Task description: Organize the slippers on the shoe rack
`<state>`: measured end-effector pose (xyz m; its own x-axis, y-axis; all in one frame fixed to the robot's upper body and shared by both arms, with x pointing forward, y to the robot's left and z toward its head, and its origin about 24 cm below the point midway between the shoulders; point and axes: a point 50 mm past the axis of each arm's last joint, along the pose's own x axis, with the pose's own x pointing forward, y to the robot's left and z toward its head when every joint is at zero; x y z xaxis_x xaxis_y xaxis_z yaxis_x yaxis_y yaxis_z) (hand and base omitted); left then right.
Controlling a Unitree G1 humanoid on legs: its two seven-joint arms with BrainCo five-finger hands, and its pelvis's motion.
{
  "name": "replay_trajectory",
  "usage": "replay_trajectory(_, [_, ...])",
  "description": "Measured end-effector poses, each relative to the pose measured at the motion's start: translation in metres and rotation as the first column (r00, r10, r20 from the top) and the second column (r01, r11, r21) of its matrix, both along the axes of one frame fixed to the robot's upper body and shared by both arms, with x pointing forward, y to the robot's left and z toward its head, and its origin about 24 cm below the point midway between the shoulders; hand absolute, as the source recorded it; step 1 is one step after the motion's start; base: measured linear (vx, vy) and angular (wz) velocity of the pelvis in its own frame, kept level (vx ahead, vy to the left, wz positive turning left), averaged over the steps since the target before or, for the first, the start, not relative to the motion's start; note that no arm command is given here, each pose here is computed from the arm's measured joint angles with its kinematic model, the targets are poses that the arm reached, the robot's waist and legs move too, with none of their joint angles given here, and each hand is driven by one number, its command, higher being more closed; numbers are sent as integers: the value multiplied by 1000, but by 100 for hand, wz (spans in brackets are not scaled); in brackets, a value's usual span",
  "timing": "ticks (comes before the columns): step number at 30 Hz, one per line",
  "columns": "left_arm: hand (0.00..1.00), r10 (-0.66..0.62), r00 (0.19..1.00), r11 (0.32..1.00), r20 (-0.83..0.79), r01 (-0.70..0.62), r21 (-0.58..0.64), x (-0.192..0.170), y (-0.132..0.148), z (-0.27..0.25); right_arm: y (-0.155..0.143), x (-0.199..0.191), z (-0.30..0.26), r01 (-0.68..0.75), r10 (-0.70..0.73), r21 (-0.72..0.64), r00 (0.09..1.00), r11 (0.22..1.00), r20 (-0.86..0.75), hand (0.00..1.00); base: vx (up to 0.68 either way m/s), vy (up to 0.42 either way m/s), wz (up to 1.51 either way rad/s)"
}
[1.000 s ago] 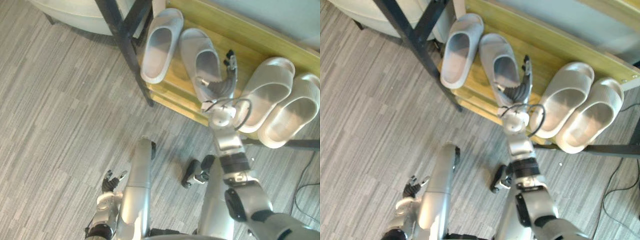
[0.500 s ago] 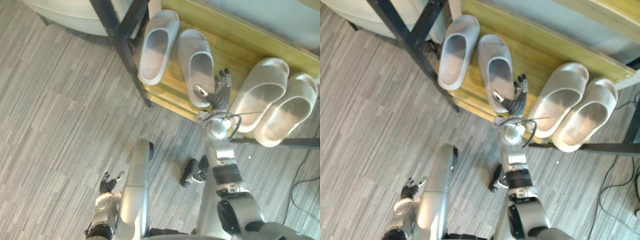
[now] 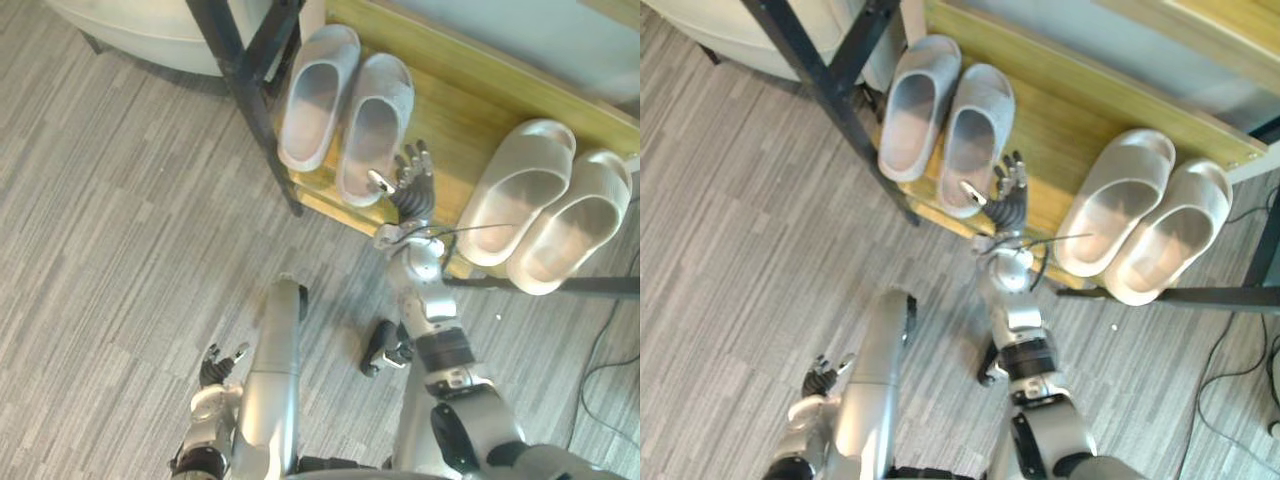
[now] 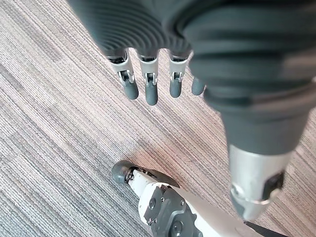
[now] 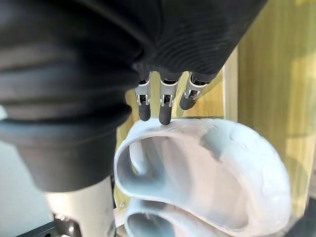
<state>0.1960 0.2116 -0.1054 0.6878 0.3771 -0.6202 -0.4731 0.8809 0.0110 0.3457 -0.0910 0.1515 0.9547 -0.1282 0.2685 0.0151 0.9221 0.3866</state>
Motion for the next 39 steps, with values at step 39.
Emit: replay_trajectory(39, [0, -225, 952, 966, -206, 245, 78, -52, 6, -26, -60, -114, -155, -126, -116, -509, 902, 851, -416, 0, 52, 17, -4])
